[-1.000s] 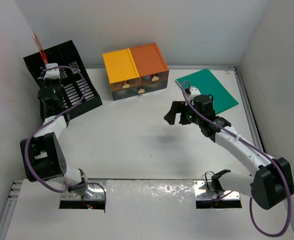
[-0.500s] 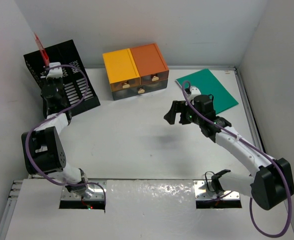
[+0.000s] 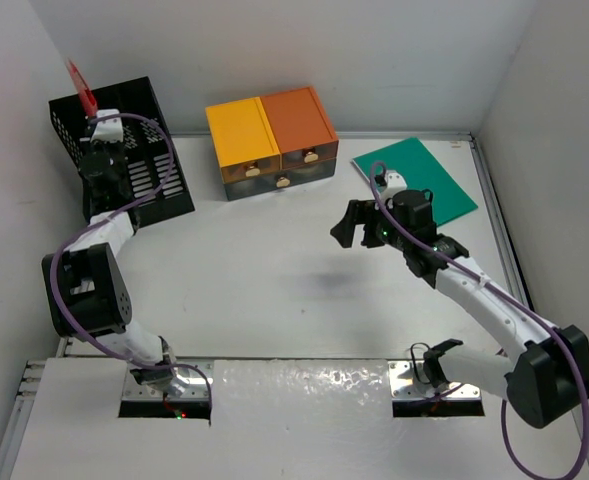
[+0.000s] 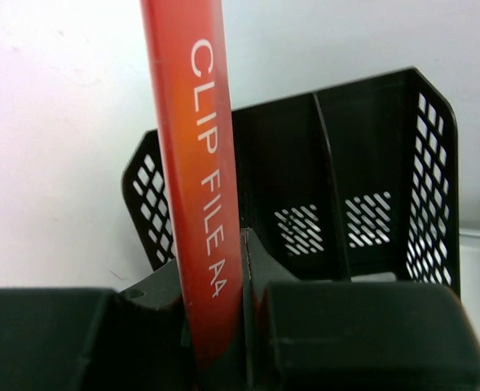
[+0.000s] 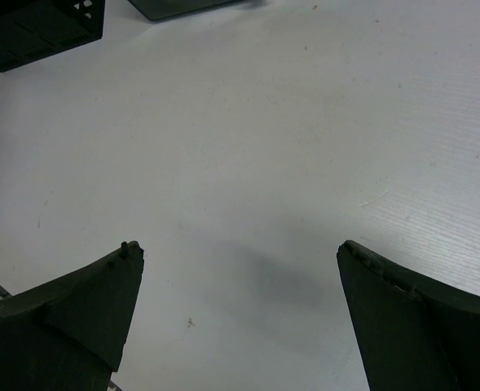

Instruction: Organize the desk

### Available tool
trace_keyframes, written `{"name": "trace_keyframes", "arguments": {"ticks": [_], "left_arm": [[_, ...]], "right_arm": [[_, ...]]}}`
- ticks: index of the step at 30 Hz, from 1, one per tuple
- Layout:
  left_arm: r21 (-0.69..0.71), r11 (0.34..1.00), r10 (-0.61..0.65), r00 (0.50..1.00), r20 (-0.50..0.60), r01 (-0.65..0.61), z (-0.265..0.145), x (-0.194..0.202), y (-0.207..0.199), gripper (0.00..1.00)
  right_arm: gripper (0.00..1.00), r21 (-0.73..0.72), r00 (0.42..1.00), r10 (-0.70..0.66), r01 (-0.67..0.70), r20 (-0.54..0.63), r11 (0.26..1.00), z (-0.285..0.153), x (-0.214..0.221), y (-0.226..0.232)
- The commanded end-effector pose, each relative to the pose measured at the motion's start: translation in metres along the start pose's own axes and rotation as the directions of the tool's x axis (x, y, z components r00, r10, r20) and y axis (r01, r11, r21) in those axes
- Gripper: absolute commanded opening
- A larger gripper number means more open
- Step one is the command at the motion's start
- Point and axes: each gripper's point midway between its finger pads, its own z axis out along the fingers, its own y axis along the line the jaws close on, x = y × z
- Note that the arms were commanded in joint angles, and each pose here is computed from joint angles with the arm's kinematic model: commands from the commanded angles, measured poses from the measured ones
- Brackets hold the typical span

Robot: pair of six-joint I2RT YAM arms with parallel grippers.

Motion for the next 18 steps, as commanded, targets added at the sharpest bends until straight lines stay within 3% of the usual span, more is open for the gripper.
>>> {"name": "trace_keyframes", "arguments": {"ticks": [1,4,5,9,11,16,18], "left_arm": [[0.040,0.999,-0.023,0.994,0.110,0.018,0.001,-0.036,-0.005,0.00],[0.041,0.999,-0.016,0.995,0.103,0.012,-0.002,-0.038,-0.004,0.11],[0.041,0.999,-0.014,0.995,0.098,0.010,-0.003,-0.037,-0.004,0.25],[0.037,0.999,-0.004,0.998,0.069,0.002,-0.005,-0.033,-0.002,0.52],[0.032,0.999,-0.002,0.998,0.059,0.000,-0.007,-0.035,0.000,0.57],[0.022,1.000,0.007,0.999,0.039,-0.008,-0.013,-0.037,0.005,0.55],[0.019,1.000,0.006,1.000,0.027,-0.007,-0.014,-0.036,0.008,0.53]], "right_arm": [[0.99,-0.006,0.998,-0.031,0.031,0.054,0.999,-0.007,-0.014,0.003],[0.99,0.006,0.997,-0.042,0.042,0.063,0.999,-0.009,-0.015,0.001],[0.99,0.006,0.997,-0.044,0.044,0.068,0.999,-0.010,-0.017,0.001],[0.99,-0.007,0.997,-0.043,0.043,0.070,0.999,-0.010,-0.018,0.004],[0.99,-0.018,0.997,-0.042,0.043,0.071,0.999,-0.010,-0.018,0.006],[0.99,-0.071,0.999,-0.003,0.006,0.044,0.997,0.007,-0.012,0.015],[0.99,-0.095,0.994,-0.086,0.092,0.060,0.991,0.014,-0.028,0.040]]}}
